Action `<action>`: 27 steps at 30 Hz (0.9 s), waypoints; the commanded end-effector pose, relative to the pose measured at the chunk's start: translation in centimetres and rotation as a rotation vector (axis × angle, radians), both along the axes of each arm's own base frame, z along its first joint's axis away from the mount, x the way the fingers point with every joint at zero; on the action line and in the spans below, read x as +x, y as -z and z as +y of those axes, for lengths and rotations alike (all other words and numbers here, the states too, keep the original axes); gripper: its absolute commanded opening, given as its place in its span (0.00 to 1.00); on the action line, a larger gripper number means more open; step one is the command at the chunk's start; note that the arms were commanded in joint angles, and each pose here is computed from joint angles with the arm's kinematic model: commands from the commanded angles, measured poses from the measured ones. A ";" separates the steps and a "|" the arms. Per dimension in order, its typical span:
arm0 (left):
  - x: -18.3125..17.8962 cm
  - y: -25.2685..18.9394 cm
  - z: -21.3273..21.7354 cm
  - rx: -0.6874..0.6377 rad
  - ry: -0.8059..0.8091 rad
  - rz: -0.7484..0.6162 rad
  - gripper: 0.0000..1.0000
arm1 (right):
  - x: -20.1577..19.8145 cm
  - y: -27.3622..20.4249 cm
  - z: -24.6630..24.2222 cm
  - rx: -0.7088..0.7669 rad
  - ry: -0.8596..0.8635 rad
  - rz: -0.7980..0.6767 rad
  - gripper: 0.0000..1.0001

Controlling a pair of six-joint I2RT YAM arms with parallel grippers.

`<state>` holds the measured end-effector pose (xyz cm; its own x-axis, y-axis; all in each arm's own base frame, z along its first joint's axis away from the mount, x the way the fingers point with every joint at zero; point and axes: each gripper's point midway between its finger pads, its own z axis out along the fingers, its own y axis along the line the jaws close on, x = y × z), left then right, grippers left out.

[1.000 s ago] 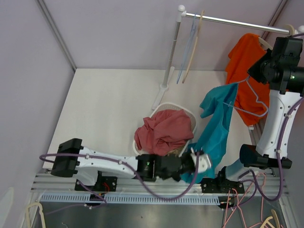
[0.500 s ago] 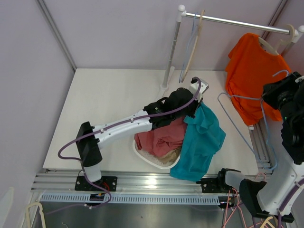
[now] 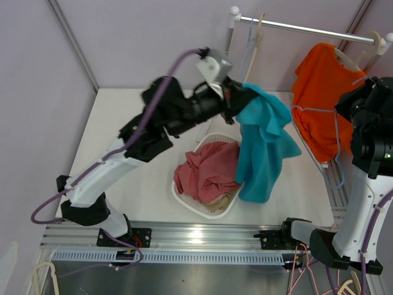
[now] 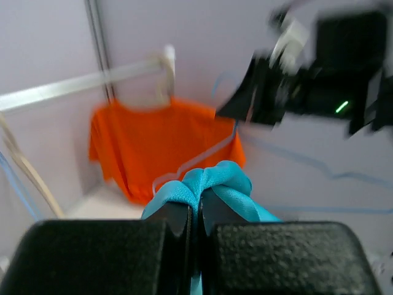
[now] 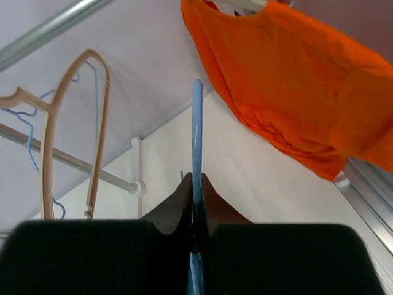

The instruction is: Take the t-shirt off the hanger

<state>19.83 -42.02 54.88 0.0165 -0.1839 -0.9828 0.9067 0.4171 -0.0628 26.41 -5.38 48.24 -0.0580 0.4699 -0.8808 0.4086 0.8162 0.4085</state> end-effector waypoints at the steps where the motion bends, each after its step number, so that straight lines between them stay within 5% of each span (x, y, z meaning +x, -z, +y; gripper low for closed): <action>1: -1.4 -8.6 5.5 -0.146 -0.048 -0.188 0.01 | 2.0 -4.0 0.2 -0.024 -0.029 -0.160 0.00; 12: 0.8 -12.2 10.9 -0.189 -0.203 -0.261 0.01 | 5.6 -4.3 1.5 -0.021 -0.133 -0.196 0.00; 20: 4.9 3.5 6.5 -0.095 -0.219 -0.036 0.01 | 8.7 -4.4 2.1 -0.041 -0.201 -0.209 0.00; 27: 3.5 9.2 9.7 -0.136 -0.265 0.110 0.01 | 11.5 -3.7 3.2 -0.051 -0.290 -0.209 0.00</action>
<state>25.54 -36.50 40.10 -0.0596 -0.0491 -0.9970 0.7740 0.6284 -0.0772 37.39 -2.85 48.92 -0.0807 0.4542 -0.8872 0.1656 0.8839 0.4374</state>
